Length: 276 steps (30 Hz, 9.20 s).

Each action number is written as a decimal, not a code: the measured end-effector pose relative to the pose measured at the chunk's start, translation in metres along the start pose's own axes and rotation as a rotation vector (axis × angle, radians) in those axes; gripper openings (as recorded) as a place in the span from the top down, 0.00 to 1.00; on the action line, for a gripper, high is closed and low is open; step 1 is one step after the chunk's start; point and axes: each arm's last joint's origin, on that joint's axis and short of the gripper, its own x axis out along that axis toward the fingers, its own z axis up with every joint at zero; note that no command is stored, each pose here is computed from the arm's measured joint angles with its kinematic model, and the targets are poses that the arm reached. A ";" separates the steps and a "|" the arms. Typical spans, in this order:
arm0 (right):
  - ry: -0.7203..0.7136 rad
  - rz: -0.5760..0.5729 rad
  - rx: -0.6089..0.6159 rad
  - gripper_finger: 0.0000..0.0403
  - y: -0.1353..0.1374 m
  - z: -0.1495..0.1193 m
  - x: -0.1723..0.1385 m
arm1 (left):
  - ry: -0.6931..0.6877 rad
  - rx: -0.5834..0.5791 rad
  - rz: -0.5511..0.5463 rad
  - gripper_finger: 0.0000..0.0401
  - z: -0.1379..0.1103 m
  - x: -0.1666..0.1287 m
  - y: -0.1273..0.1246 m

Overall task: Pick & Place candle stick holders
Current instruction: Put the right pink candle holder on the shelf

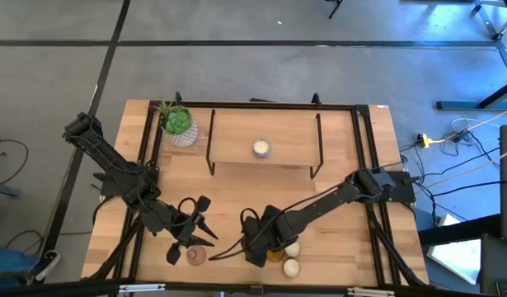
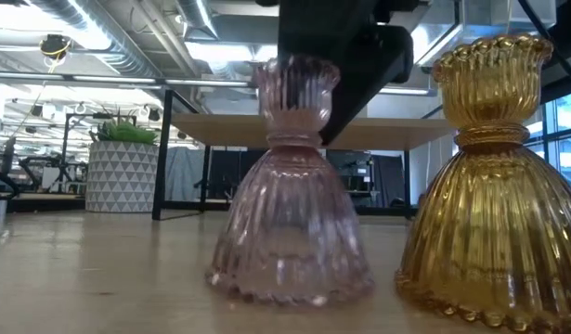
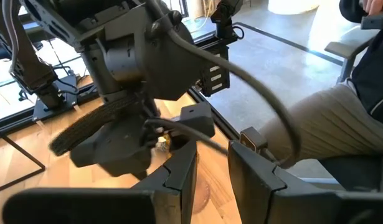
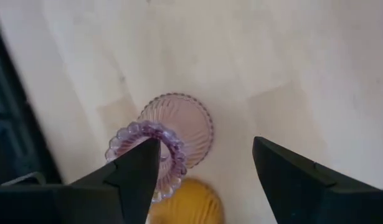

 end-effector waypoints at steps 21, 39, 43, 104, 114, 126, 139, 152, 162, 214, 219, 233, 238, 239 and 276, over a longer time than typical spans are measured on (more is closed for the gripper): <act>0.089 -0.079 0.149 0.57 -0.014 -0.001 -0.001 | 0.000 0.007 0.001 0.79 0.000 0.000 0.000; 0.039 -0.175 0.137 0.90 -0.018 0.014 -0.044 | 0.009 0.017 0.001 0.79 -0.002 0.003 -0.001; 0.028 -0.178 0.127 0.91 -0.018 0.017 -0.056 | 0.021 0.033 0.001 0.79 -0.004 0.006 -0.002; 0.052 -0.078 -0.609 0.59 -0.007 -0.039 -0.058 | 0.029 0.030 0.005 0.79 -0.005 0.009 -0.001; 0.054 -0.086 -0.611 0.45 -0.009 -0.035 -0.053 | 0.029 0.030 0.005 0.79 -0.005 0.009 -0.001; 0.133 -0.154 -0.579 0.50 -0.028 -0.042 -0.016 | 0.029 0.032 -0.002 0.79 -0.005 0.008 -0.001; 0.129 -0.148 -0.551 0.71 -0.029 -0.042 -0.013 | 0.029 0.032 -0.002 0.79 -0.005 0.008 -0.001; 0.118 -0.166 -0.512 0.91 -0.030 -0.041 -0.015 | 0.029 0.032 -0.002 0.79 -0.005 0.008 -0.001; 0.143 -0.162 -0.509 0.92 -0.027 -0.037 -0.027 | 0.029 0.032 -0.001 0.79 -0.005 0.009 -0.001; -0.030 -0.233 -0.530 0.94 -0.068 0.044 -0.143 | 0.029 0.033 0.001 0.79 -0.005 0.009 -0.001; -0.054 -0.229 -0.503 0.94 -0.087 0.055 -0.156 | 0.029 0.033 0.001 0.79 -0.005 0.008 -0.001; -0.222 -0.175 -0.338 0.94 -0.149 0.058 -0.235 | 0.031 0.023 0.000 0.79 -0.005 0.008 -0.001; -0.236 -0.197 -0.289 0.94 -0.169 0.065 -0.241 | 0.031 0.017 -0.001 0.79 -0.005 0.008 -0.001; -0.232 -0.205 -0.283 0.94 -0.173 0.067 -0.241 | 0.032 0.016 -0.001 0.79 -0.005 0.009 -0.001; 0.064 -0.428 -0.053 0.94 -0.282 0.064 -0.185 | 0.035 0.001 -0.002 0.79 -0.011 0.010 -0.002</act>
